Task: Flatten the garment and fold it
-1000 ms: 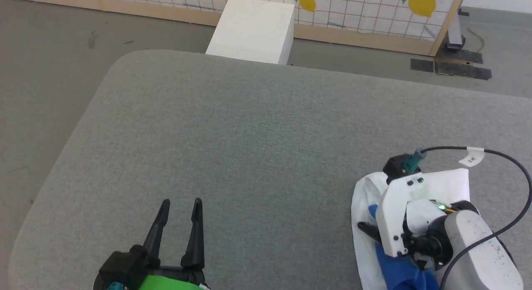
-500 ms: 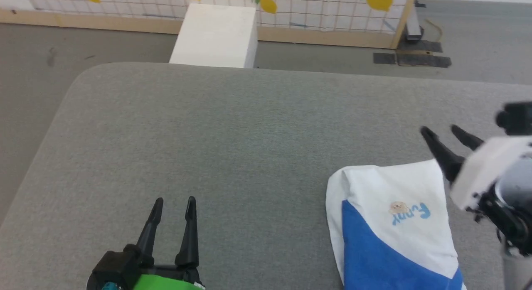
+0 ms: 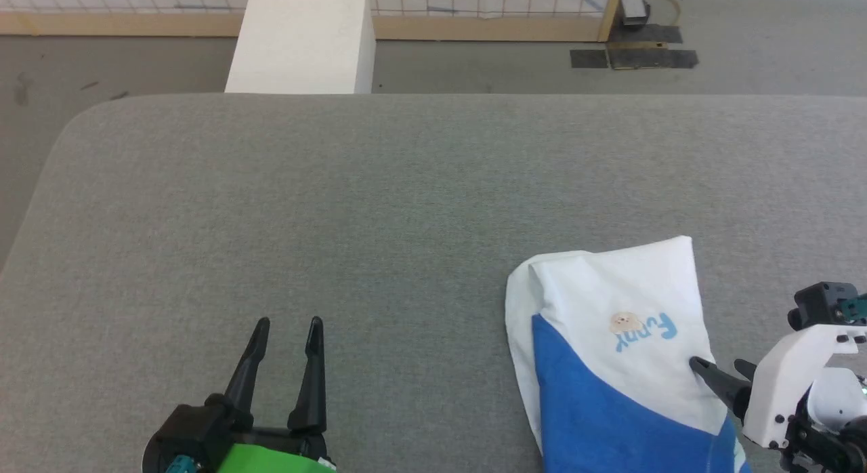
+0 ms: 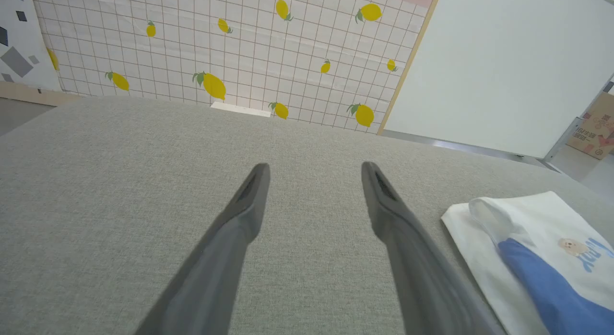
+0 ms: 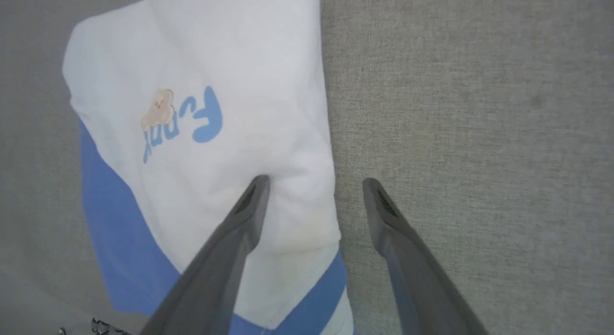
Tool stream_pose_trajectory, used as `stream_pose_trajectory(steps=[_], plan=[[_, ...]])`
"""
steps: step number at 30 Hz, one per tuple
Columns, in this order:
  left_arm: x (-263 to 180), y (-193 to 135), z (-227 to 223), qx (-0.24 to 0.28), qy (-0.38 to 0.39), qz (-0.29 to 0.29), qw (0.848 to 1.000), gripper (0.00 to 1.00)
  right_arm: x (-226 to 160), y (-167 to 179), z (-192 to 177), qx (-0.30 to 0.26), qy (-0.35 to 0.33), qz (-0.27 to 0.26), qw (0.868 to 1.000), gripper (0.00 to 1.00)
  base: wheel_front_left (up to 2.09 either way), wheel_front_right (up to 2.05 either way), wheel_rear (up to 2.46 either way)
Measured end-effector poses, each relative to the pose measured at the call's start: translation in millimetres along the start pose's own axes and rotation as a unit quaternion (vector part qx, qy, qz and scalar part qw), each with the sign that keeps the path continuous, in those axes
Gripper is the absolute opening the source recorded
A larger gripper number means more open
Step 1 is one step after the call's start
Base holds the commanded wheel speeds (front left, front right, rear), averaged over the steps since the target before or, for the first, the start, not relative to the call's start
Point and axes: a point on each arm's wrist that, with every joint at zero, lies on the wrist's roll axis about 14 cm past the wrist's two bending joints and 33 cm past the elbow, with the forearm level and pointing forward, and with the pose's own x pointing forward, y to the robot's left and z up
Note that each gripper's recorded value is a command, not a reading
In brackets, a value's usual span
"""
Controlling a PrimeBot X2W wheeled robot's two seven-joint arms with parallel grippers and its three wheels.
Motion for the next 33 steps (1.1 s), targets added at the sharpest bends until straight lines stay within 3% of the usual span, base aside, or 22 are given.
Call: stream_pose_trajectory(steps=[11, 12, 13, 14, 33], plan=[[-10, 19, -5, 0.007, 0.012, 0.03, 0.999, 1.0, 38, 13, -20, 0.003, 0.1, 0.027, 0.995, 1.0, 0.0, 0.0, 0.0], [-12, 21, -6, 0.009, 0.014, 0.034, 0.999, 1.0, 43, 16, -21, 0.004, 0.112, 0.031, 0.993, 0.49, 0.0, 0.0, 0.0], [-12, 22, -6, 0.01, 0.015, 0.034, 0.999, 1.0, 44, 16, -21, 0.003, 0.113, 0.031, 0.993, 0.34, 0.0, 0.0, 0.0], [-12, 22, -6, 0.01, 0.014, 0.034, 0.999, 1.0, 44, 16, -20, 0.001, 0.109, 0.03, 0.994, 0.0, 0.0, 0.0, 0.0], [1, 0, 3, 0.003, -0.005, -0.007, 1.0, 1.0, 13, 5, 23, -0.037, -0.001, 0.013, 0.999, 0.0, 0.0, 0.0, 0.0]])
